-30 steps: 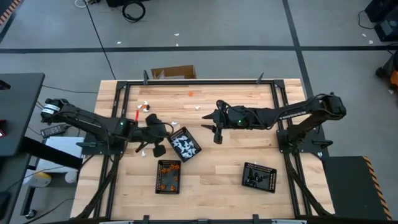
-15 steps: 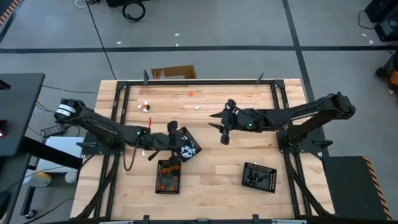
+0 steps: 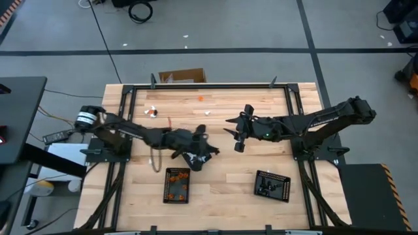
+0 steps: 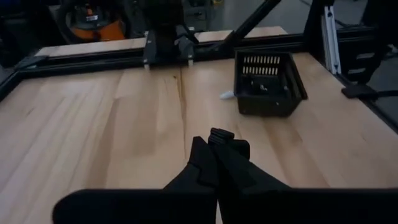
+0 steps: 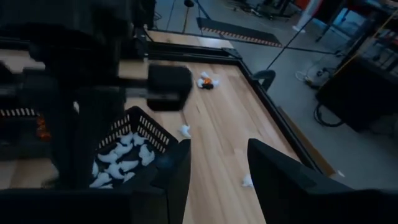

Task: Sort Halloween decoration
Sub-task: Put the black skeleton toy into the right black basket

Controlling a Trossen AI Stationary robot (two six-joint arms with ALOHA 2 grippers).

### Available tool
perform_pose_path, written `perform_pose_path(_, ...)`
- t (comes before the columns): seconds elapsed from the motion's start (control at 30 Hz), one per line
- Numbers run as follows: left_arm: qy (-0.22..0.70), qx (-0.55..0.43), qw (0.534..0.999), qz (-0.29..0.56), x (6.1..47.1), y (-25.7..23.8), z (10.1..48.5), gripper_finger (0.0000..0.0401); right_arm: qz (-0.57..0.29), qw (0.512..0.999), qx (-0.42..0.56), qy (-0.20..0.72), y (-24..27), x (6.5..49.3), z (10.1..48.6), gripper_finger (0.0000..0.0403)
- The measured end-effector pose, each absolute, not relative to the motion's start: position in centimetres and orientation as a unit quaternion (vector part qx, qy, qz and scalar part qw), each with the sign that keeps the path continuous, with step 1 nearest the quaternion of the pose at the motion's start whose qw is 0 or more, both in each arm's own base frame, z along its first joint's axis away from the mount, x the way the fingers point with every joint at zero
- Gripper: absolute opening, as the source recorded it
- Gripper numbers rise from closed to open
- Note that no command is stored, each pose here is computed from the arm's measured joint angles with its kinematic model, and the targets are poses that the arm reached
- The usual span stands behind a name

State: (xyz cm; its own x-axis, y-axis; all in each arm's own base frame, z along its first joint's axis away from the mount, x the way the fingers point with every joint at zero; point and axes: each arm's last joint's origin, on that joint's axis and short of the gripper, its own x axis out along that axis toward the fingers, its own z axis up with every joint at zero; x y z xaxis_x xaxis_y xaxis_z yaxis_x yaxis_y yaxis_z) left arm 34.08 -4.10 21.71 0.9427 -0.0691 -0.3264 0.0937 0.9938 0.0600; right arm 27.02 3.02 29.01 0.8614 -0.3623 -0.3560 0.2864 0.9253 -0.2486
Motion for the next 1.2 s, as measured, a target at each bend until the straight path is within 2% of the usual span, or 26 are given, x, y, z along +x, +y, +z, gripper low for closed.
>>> perform_pose_path(0.23,0.212,0.062,0.969,-0.108,40.4,-3.8,20.9,0.0004,-0.191,0.956,-0.092,0.201,2.8,26.0,29.7,0.016)
perform_pose_path(0.4,0.194,0.061,0.968,-0.148,44.1,-4.0,20.5,0.0004,-0.182,0.964,-0.083,0.177,3.1,23.9,31.5,0.0151)
perform_pose_path(0.63,0.149,0.045,0.966,-0.206,48.2,-5.8,20.0,0.0004,-0.223,0.964,-0.072,0.13,3.4,21.6,33.4,0.0142)
perform_pose_path(1.03,0.114,0.045,0.962,-0.243,53.3,-9.5,16.7,0.0005,-0.232,0.962,-0.063,0.126,4.2,21.3,33.4,0.014)
perform_pose_path(1.13,0.103,0.039,0.963,-0.245,54.5,-10.2,16.3,0.0019,-0.233,0.962,-0.064,0.125,4.4,21.3,33.4,0.0139)
perform_pose_path(1.2,0.098,0.036,0.963,-0.247,55.0,-10.6,16.2,0.0044,-0.23,0.963,-0.064,0.124,4.5,21.2,33.4,0.0139)
